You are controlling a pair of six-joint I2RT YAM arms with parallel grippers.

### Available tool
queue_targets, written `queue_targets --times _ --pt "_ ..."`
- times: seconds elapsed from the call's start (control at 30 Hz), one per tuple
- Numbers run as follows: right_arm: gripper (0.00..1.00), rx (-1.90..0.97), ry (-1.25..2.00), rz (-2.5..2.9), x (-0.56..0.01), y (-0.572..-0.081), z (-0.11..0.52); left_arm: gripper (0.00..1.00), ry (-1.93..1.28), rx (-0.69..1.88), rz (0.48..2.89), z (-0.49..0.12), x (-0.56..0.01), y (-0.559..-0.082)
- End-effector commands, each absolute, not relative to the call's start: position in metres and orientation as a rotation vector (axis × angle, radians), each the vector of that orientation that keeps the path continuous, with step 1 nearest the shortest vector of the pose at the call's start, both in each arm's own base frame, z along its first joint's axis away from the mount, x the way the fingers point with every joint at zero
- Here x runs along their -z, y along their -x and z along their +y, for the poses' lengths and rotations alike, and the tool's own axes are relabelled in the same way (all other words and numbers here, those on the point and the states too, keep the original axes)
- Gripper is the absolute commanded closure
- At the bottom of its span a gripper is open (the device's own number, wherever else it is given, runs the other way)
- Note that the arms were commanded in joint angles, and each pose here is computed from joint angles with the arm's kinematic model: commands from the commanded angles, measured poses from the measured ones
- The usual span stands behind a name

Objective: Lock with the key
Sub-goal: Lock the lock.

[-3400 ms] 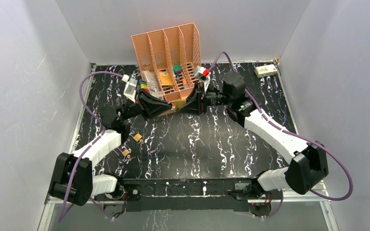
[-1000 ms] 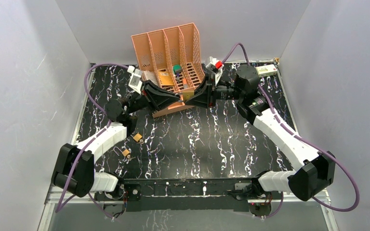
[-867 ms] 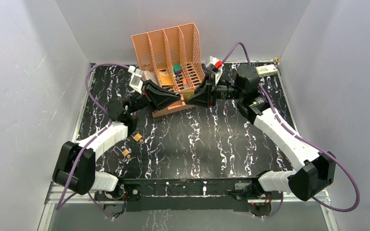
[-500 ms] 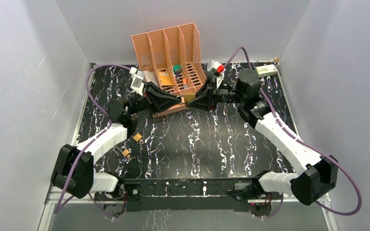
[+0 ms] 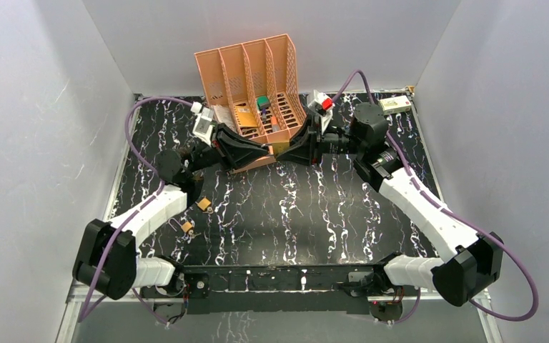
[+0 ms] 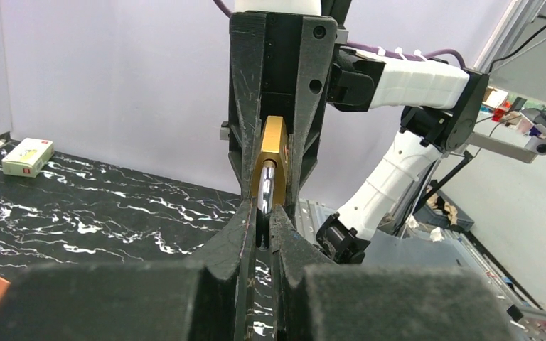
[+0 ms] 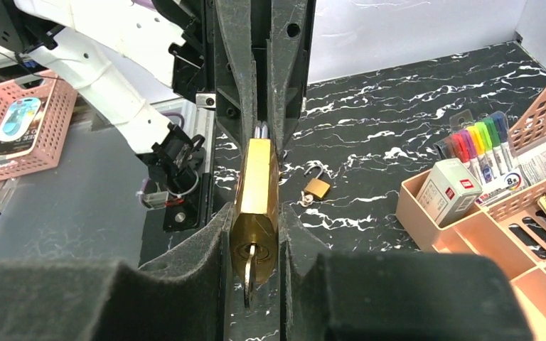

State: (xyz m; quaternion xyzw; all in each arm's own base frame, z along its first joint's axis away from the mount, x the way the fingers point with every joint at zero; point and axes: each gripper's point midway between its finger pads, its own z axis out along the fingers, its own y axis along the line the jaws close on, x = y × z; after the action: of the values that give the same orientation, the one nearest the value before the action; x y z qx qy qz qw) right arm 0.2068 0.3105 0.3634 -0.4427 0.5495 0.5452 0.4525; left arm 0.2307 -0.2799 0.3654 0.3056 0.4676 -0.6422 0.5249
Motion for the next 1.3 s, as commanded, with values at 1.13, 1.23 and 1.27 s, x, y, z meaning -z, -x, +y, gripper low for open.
queue_targets --times 1.13,1.23,1.27 --pt "1.00 -1.386 1.277 1.082 -0.405 -0.204 0.340 1.00 -0.747 1.277 1.310 -0.292 -0.332 -0.269" --pt "1.00 -1.423 1.294 1.058 -0.413 -0.198 0.341 1.00 -0.763 1.324 1.271 -0.293 -0.342 -0.261" --pt "1.00 -1.425 1.293 1.042 -0.417 -0.194 0.339 1.00 -0.773 1.323 1.251 -0.291 -0.347 -0.255"
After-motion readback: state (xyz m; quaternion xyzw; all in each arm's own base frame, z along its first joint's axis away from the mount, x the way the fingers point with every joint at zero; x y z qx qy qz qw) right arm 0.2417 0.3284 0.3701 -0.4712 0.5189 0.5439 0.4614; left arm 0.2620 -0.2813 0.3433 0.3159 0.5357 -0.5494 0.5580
